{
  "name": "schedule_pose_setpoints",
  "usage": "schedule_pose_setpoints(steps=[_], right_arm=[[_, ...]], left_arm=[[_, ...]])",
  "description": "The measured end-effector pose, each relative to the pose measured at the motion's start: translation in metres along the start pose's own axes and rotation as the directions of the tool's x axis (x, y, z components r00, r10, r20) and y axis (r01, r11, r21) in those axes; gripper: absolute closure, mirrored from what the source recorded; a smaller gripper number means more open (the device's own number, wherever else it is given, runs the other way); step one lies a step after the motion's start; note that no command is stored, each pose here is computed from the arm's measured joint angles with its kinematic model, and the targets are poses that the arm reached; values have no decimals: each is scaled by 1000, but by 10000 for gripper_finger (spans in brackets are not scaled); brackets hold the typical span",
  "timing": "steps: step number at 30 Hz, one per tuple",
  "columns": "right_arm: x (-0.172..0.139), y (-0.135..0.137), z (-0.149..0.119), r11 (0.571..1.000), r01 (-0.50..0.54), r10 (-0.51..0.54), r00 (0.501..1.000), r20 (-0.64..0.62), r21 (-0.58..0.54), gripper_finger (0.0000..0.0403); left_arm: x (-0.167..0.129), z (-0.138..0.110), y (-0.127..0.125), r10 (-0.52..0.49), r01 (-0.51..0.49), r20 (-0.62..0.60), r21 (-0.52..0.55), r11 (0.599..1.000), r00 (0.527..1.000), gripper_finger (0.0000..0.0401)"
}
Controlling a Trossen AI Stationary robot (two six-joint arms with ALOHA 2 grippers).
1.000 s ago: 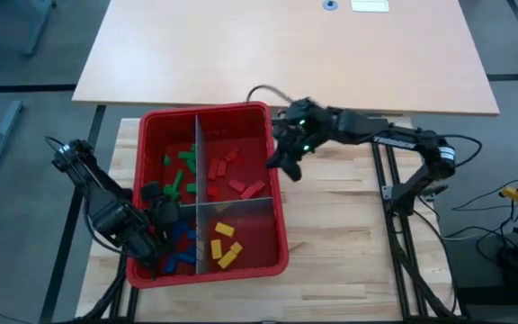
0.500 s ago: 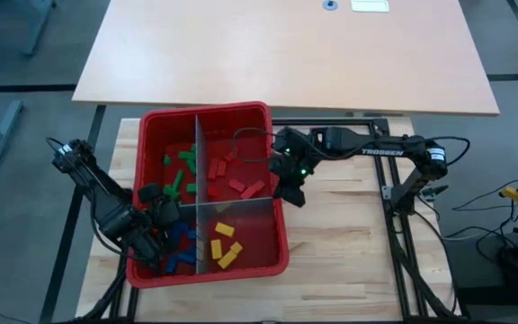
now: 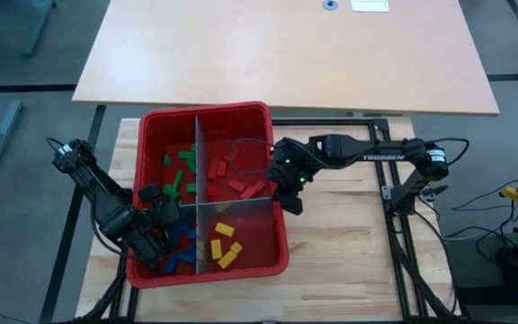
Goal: Sort blocks
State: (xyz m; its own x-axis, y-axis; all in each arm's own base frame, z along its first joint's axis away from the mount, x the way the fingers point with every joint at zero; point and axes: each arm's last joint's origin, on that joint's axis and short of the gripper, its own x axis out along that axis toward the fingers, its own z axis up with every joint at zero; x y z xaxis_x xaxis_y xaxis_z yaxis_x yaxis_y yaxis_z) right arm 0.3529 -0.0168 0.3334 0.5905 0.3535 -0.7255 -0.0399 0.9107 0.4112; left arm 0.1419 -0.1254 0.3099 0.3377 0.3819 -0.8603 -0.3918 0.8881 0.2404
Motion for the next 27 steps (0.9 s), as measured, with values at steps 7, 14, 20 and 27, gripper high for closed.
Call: schedule_pose_setpoints(steps=[7, 14, 20, 27], right_arm=[[9, 19, -4, 965, 150, -151, 988, 11, -214, 403], [34, 31, -8, 959, 126, -137, 990, -26, -252, 403], [60, 42, -14, 959, 60, -93, 990, -106, -278, 403], [60, 38, -39, 957, 107, -195, 925, -327, -268, 403]], left_arm=[[0, 0, -1, -11, 11, 5, -10, 1000, 1000, 401], [0, 1, -1, -12, 12, 5, -10, 1000, 1000, 401], [0, 1, -3, -34, 34, 8, -23, 999, 999, 401], [0, 2, -6, -54, 54, 10, -38, 998, 999, 401]])
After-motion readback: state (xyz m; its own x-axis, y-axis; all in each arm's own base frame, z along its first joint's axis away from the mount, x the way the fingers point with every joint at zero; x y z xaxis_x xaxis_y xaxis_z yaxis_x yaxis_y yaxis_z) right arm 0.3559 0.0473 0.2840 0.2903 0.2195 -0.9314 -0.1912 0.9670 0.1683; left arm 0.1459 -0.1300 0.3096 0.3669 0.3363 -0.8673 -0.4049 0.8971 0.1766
